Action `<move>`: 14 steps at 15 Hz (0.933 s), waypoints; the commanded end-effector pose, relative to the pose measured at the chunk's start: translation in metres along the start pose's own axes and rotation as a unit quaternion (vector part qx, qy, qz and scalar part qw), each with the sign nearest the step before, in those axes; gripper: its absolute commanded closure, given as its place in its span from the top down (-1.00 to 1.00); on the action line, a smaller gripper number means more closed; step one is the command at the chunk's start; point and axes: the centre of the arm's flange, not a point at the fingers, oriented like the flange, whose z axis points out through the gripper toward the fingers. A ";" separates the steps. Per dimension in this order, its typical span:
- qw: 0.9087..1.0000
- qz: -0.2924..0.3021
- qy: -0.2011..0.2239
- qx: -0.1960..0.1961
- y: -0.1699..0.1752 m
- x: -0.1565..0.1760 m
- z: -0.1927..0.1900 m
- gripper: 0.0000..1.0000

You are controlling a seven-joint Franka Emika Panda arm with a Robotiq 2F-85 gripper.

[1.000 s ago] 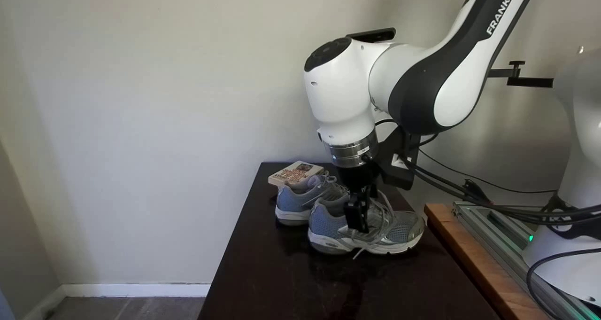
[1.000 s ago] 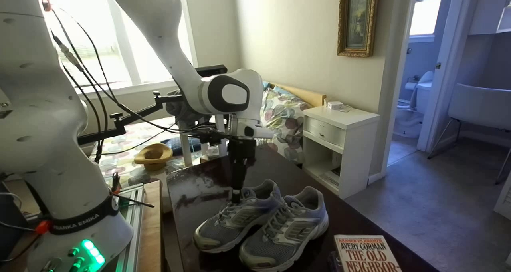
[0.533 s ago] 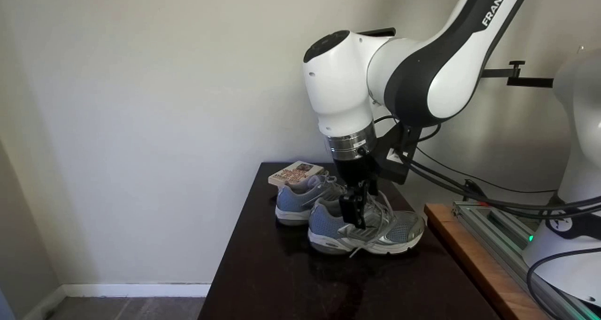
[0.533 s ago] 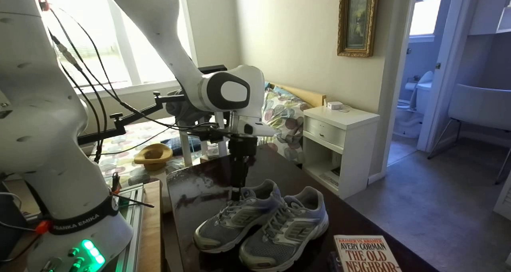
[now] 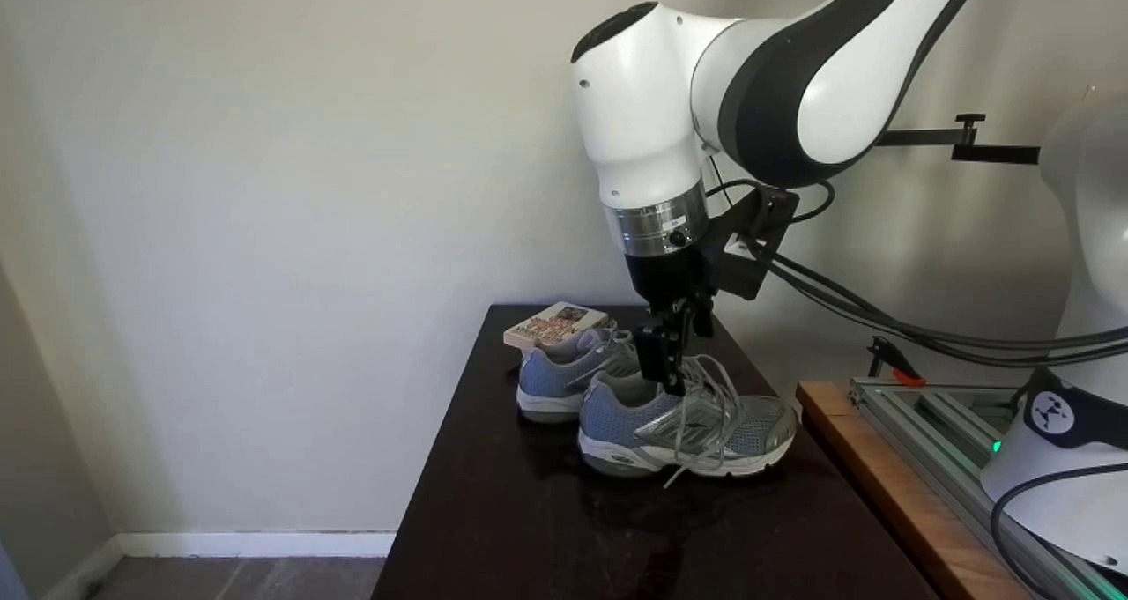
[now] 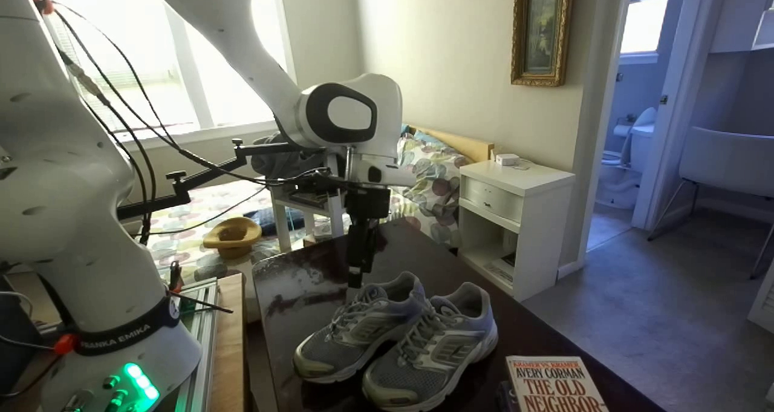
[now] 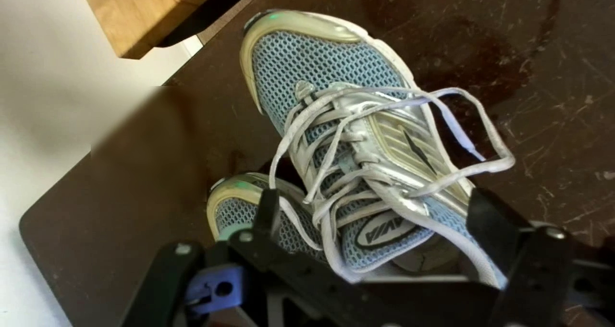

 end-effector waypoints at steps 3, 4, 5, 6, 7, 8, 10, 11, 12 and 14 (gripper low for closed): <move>0.993 -0.105 -0.014 0.058 0.043 -0.003 -0.044 1.00; 0.988 -0.132 -0.020 0.072 0.050 -0.003 -0.049 1.00; 0.984 -0.160 -0.017 0.077 0.056 -0.003 -0.053 1.00; 0.979 -0.188 -0.018 0.082 0.063 -0.004 -0.057 1.00; 0.974 -0.210 -0.020 0.082 0.069 -0.004 -0.061 1.00; 0.969 -0.231 -0.024 0.085 0.074 -0.005 -0.065 1.00; 0.965 -0.250 -0.034 0.078 0.083 -0.007 -0.075 1.00; 0.964 -0.253 -0.042 0.073 0.086 -0.009 -0.080 1.00; 0.964 -0.251 -0.051 0.067 0.088 -0.011 -0.085 1.00; 0.965 -0.245 -0.067 0.059 0.093 -0.014 -0.093 1.00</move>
